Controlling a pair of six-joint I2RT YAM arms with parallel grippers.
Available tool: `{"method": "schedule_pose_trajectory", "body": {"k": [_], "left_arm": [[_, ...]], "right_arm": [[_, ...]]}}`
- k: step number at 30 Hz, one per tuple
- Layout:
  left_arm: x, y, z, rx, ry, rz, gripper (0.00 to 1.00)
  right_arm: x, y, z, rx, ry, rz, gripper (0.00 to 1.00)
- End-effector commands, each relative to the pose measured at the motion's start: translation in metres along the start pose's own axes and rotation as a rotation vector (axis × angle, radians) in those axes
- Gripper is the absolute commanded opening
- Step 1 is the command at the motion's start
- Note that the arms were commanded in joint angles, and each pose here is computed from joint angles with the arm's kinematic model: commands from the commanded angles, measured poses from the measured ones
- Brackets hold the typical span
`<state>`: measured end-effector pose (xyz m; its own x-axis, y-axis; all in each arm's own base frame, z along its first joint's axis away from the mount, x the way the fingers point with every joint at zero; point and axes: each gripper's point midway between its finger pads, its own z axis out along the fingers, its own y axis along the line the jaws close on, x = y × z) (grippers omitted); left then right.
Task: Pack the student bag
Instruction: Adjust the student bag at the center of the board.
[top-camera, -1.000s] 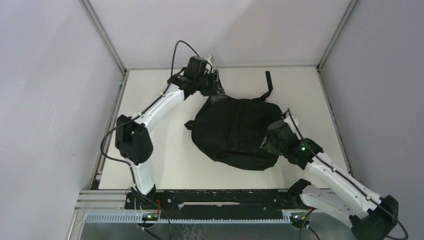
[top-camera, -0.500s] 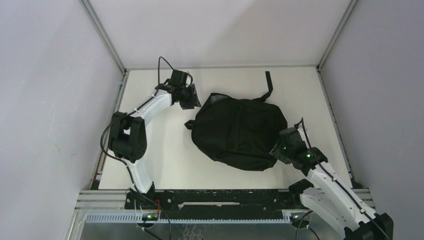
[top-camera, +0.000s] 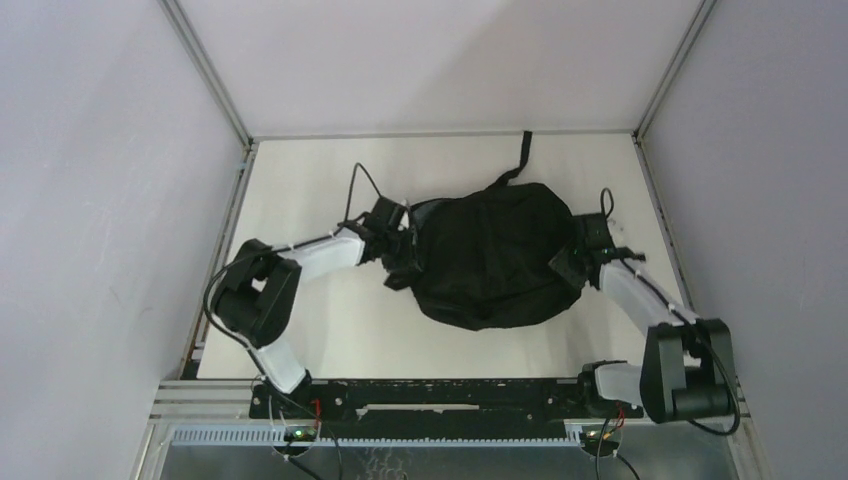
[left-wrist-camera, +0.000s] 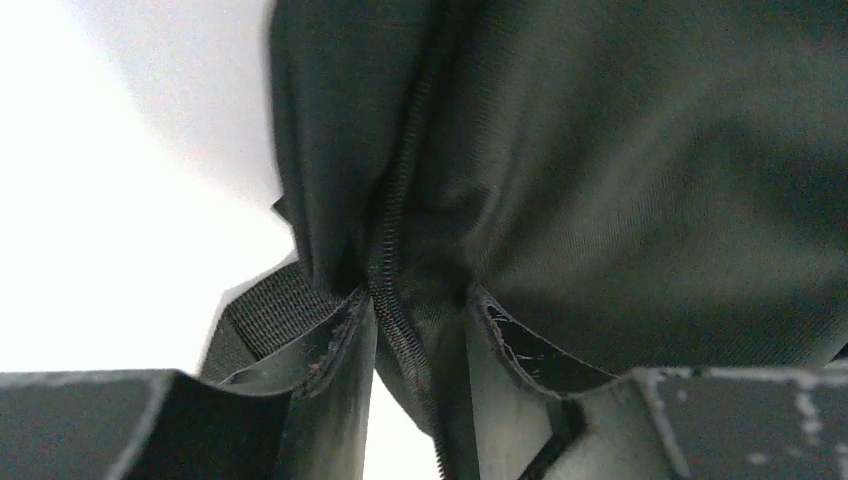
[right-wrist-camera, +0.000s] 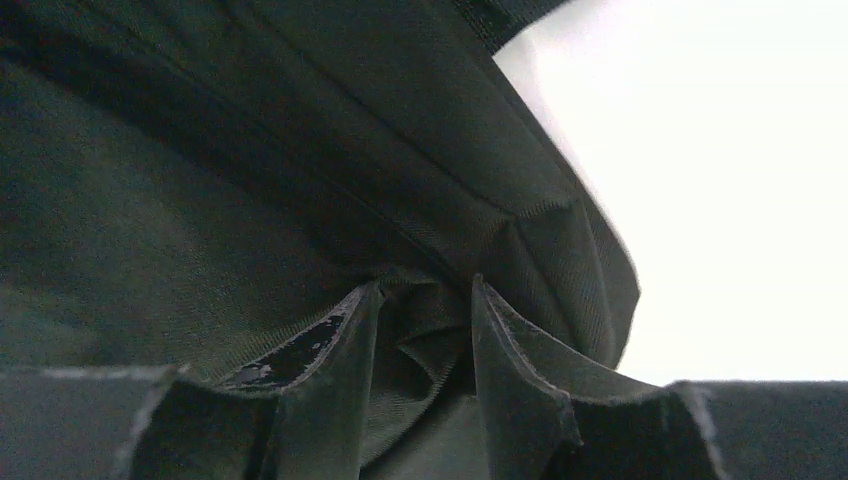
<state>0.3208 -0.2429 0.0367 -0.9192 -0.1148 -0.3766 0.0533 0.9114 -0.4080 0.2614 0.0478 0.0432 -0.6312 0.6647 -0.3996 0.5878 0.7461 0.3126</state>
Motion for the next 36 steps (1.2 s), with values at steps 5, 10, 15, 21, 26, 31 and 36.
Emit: {"method": "schedule_pose_trajectory", "body": {"k": [5, 10, 15, 21, 26, 31, 36], "left_arm": [[0.106, -0.077, -0.071, 0.176, 0.111, 0.341, 0.42], [0.036, -0.029, -0.084, 0.004, -0.046, 0.246, 0.43], [-0.005, -0.025, -0.092, 0.052, -0.146, 0.120, 0.45], [-0.023, -0.021, -0.078, 0.010, -0.142, 0.084, 0.47], [-0.019, -0.019, -0.060, 0.011, -0.106, 0.063, 0.47], [-0.013, -0.020, -0.038, 0.026, -0.052, 0.050, 0.47], [0.005, -0.015, -0.024, 0.041, 0.007, 0.034, 0.43]], "right_arm": [[-0.092, 0.077, -0.054, -0.244, -0.257, -0.125, 0.55], [-0.089, 0.068, -0.083, -0.257, -0.295, -0.180, 0.59], [-0.062, 0.047, -0.099, -0.201, -0.270, -0.247, 0.59], [0.007, 0.047, -0.105, -0.254, -0.123, -0.329, 0.57], [0.063, 0.043, -0.094, -0.247, -0.011, -0.393, 0.55], [0.099, 0.037, -0.078, -0.208, 0.062, -0.440, 0.54], [0.089, -0.010, -0.057, 0.053, 0.013, -0.389, 0.50]]}}
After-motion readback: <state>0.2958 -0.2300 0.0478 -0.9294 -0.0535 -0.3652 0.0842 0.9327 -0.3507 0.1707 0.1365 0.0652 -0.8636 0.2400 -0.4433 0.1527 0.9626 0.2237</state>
